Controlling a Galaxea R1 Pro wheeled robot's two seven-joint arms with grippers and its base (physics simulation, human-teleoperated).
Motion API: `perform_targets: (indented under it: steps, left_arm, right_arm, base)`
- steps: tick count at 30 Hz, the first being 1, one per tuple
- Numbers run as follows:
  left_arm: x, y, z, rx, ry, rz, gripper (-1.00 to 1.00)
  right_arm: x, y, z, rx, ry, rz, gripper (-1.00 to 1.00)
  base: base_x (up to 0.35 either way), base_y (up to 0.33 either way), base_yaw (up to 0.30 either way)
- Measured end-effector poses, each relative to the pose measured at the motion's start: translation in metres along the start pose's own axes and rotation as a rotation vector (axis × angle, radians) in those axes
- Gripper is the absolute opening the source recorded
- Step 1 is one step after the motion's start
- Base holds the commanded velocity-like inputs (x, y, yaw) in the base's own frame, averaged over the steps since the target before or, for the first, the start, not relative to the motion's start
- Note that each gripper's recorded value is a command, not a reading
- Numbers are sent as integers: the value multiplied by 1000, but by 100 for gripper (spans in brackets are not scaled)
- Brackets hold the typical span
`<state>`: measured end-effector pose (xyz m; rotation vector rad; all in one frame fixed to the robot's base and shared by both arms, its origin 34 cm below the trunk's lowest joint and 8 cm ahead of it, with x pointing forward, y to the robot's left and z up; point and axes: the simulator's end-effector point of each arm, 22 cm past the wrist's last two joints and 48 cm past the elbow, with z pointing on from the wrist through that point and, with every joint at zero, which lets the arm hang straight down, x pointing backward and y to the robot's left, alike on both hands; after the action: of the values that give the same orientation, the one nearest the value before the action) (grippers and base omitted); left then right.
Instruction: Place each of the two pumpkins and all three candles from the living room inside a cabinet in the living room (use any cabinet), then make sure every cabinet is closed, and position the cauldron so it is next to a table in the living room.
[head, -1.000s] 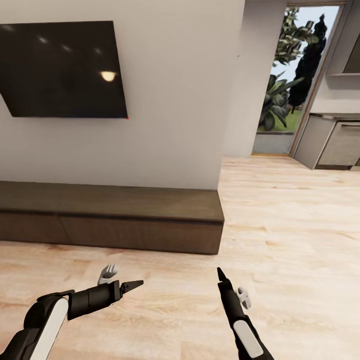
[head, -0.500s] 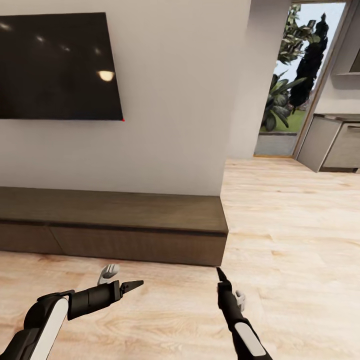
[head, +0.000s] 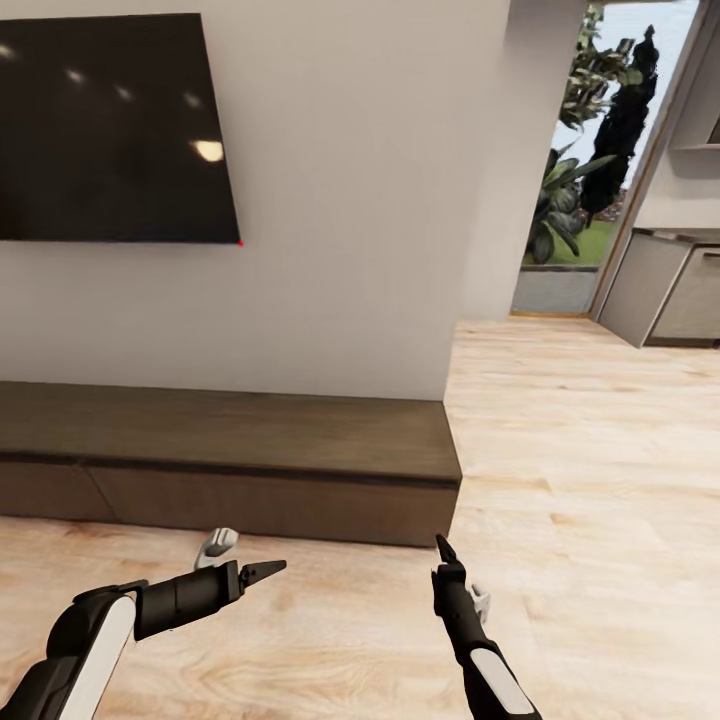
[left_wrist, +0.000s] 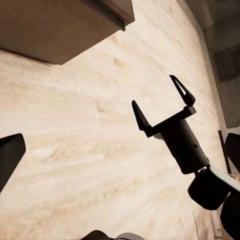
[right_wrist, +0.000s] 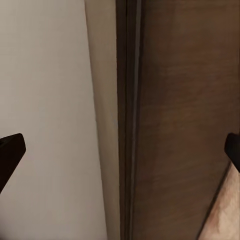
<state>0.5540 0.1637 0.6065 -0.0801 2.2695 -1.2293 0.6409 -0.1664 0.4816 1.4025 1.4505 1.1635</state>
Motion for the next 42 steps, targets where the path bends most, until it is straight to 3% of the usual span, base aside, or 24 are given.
perform_targets:
  steps: [17, 23, 24, 28, 34, 42]
  left_arm:
    - [1, -1, 0, 12, 2, -9, 100]
    - [15, -12, 2, 88, 26, -39, 100]
    - [24, -17, 2, 127, 40, -56, 100]
    - [45, -18, -1, 167, 70, -99, 100]
    - [55, -20, -3, 233, 76, -110, 100]
    - [66, -9, 2, 242, 74, -113, 100]
  right_arm:
    - [0, 0, 0, 0, 1, -4, 100]
    - [1, -1, 0, 0, 3, -7, 100]
    - [1, -1, 0, 1, 3, -8, 100]
    - [1, -1, 0, 1, 3, -9, 100]
    - [1, -12, 1, 1, 3, -10, 100]
    - [1, -29, 1, -3, 8, -13, 100]
  base:
    - [234, 0, 0]
    - [15, 0, 0]
    - [2, 0, 0]
    - [0, 0, 0]
    - [0, 0, 0]
    - [0, 0, 0]
